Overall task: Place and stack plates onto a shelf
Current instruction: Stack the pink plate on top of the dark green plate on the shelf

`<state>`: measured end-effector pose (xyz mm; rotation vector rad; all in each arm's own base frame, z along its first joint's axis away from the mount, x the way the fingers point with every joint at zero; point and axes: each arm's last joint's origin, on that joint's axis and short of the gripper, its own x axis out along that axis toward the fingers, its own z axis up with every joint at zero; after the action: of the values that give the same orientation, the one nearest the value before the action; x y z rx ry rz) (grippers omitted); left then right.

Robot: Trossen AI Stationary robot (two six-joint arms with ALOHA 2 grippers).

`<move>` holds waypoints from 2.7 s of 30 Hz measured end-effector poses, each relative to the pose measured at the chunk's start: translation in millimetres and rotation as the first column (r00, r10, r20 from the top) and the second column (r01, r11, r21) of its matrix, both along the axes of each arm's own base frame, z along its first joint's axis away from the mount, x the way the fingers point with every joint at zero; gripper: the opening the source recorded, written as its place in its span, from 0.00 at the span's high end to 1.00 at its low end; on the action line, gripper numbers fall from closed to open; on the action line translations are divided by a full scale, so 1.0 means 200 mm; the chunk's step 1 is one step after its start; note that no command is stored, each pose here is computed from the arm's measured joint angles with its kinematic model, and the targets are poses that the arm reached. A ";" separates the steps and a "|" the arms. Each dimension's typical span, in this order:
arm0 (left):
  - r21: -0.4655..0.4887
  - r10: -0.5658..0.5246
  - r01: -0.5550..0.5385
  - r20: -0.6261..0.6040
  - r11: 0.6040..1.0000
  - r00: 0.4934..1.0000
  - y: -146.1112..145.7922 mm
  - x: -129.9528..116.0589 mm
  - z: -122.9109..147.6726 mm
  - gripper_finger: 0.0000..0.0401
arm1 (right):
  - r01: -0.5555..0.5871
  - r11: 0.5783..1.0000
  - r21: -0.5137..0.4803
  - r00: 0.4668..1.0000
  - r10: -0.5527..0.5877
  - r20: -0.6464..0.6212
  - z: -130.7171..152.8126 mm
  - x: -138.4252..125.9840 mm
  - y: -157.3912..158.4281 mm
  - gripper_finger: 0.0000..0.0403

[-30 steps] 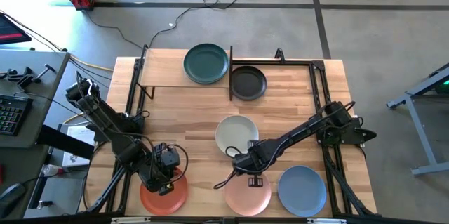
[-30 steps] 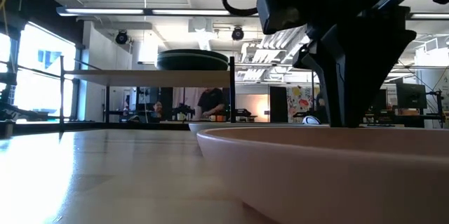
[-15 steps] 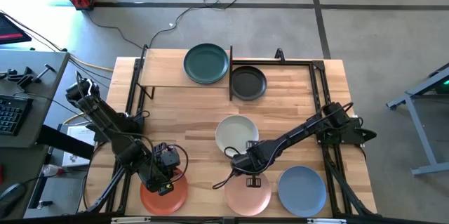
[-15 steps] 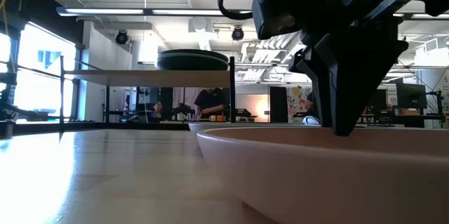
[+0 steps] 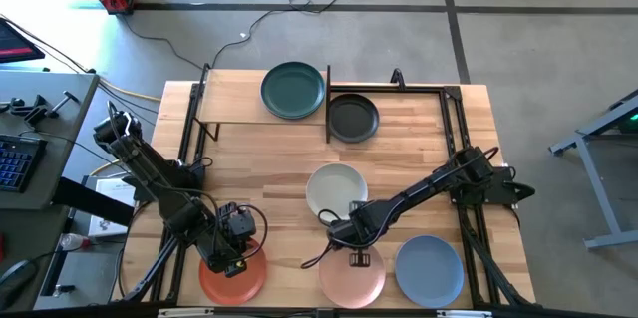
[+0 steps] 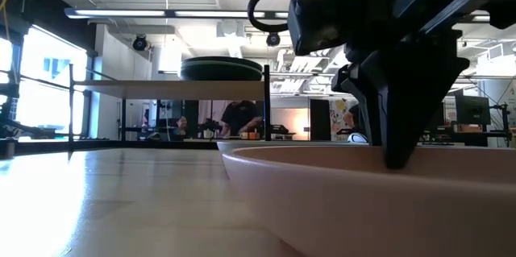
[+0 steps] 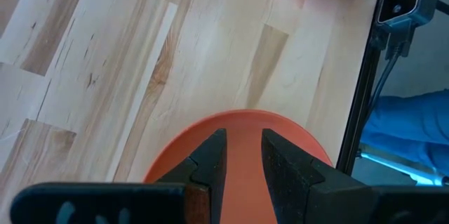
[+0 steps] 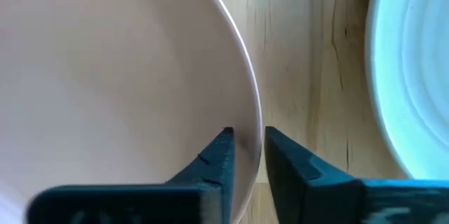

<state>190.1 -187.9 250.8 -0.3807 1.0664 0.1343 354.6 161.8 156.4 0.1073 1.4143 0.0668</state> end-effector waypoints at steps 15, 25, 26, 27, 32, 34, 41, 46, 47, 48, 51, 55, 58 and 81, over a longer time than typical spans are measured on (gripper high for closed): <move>0.000 0.001 -0.001 0.000 1.000 1.000 0.00 0.00 0.00 0.80 | 0.005 1.000 -0.019 0.999 -0.005 -0.046 0.06 0.00 -0.01 1.00; -0.009 0.047 -0.047 -0.002 0.999 0.999 0.03 0.03 0.00 0.80 | -0.048 0.998 -0.039 0.998 0.047 -0.035 0.27 0.05 -0.01 1.00; -0.009 0.054 -0.054 -0.002 0.999 0.999 0.04 0.04 0.00 0.80 | -0.051 0.997 -0.051 0.998 0.050 -0.028 0.30 0.06 -0.01 1.00; -0.010 0.061 -0.061 -0.002 0.998 0.998 0.04 0.04 0.00 0.80 | -0.049 0.997 -0.067 0.999 0.048 -0.021 0.33 0.07 -0.02 1.00; -0.010 0.092 -0.092 -0.003 0.996 0.996 0.08 0.07 0.00 0.80 | -0.020 0.993 -0.112 1.000 0.020 -0.004 0.47 0.09 -0.07 1.00; -0.010 0.109 -0.109 -0.003 0.994 0.994 0.09 0.08 0.00 0.80 | -0.006 0.993 -0.118 1.000 0.006 0.006 0.52 0.10 -0.09 1.00; -0.019 0.201 -0.201 -0.005 0.979 0.980 0.18 0.15 0.00 0.80 | 0.048 0.989 -0.140 0.997 -0.039 0.063 0.70 0.13 -0.17 1.00; -0.037 0.312 -0.312 -0.009 0.949 0.950 0.27 0.21 0.00 0.80 | 0.117 0.979 -0.168 0.992 -0.109 0.057 0.80 0.13 -0.29 1.00; -0.037 0.328 -0.328 -0.009 0.944 0.945 0.29 0.22 0.00 0.80 | 0.129 0.977 -0.172 0.991 -0.122 0.050 0.82 0.13 -0.32 1.00; -0.038 0.345 -0.345 -0.009 0.938 0.939 0.31 0.23 0.00 0.80 | 0.141 0.974 -0.175 0.990 -0.135 0.046 0.83 0.13 -0.35 1.00; -0.038 0.395 -0.395 -0.010 0.918 0.918 0.38 0.26 0.00 0.80 | 0.178 0.966 -0.189 0.984 -0.174 0.035 0.88 0.12 -0.43 1.00; -0.032 0.426 -0.426 -0.013 0.904 0.905 0.46 0.29 0.00 0.80 | 0.209 0.956 -0.207 0.978 -0.201 0.061 0.95 0.12 -0.53 1.00; -0.030 0.432 -0.432 -0.020 0.901 0.902 0.51 0.31 0.01 0.80 | 0.215 0.956 -0.198 0.975 -0.197 0.104 1.02 0.12 -0.59 1.00; -0.120 0.539 -0.526 0.245 0.842 0.806 0.94 0.27 0.27 0.85 | 0.429 0.884 -0.188 0.895 -0.387 0.223 1.22 -0.01 -1.11 1.00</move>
<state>243.5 0.6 304.2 -0.7184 0.6667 0.5490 352.7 -59.6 399.9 0.1995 1.1836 -0.4327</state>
